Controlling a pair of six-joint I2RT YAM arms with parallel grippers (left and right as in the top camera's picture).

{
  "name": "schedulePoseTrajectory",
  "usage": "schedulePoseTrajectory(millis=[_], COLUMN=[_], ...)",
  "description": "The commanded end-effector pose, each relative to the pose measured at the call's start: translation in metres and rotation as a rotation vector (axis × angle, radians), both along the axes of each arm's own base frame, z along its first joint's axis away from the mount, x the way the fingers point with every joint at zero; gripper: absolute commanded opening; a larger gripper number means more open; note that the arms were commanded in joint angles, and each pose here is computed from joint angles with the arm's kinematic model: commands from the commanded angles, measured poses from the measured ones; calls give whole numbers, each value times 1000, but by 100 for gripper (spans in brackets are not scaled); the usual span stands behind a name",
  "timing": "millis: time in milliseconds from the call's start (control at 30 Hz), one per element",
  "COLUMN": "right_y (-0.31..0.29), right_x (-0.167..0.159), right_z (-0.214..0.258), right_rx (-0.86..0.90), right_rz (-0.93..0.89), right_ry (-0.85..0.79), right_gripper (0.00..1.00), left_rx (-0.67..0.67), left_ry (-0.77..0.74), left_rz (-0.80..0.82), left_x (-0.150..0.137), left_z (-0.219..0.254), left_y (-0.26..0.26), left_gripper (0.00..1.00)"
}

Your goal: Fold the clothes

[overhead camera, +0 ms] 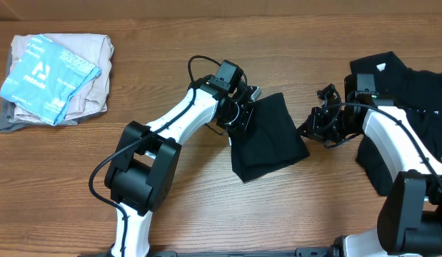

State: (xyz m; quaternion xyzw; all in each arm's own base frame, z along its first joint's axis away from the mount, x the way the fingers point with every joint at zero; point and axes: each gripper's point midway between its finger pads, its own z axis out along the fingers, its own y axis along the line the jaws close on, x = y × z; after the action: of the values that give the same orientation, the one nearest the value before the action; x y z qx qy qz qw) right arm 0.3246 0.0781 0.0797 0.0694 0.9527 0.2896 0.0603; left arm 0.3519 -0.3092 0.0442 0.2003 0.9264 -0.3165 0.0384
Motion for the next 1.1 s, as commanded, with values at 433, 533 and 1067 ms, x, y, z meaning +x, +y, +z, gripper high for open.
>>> schedulePoseTrajectory(millis=[433,533,1067], right_y=[-15,-15,25], right_x=[-24,-17,67], right_z=[-82,-82,36], right_rx=[-119,-119,189], right_rz=[-36,-38,13], right_ry=[143,111,-152], right_gripper=[4,4,4], left_rx=[116,177,158], left_ry=[190,161,68], left_rz=[-34,-20,22], left_x=[-54,-51,-31], left_z=[-17,-30,18], left_y=[12,22,17], left_gripper=[4,4,4])
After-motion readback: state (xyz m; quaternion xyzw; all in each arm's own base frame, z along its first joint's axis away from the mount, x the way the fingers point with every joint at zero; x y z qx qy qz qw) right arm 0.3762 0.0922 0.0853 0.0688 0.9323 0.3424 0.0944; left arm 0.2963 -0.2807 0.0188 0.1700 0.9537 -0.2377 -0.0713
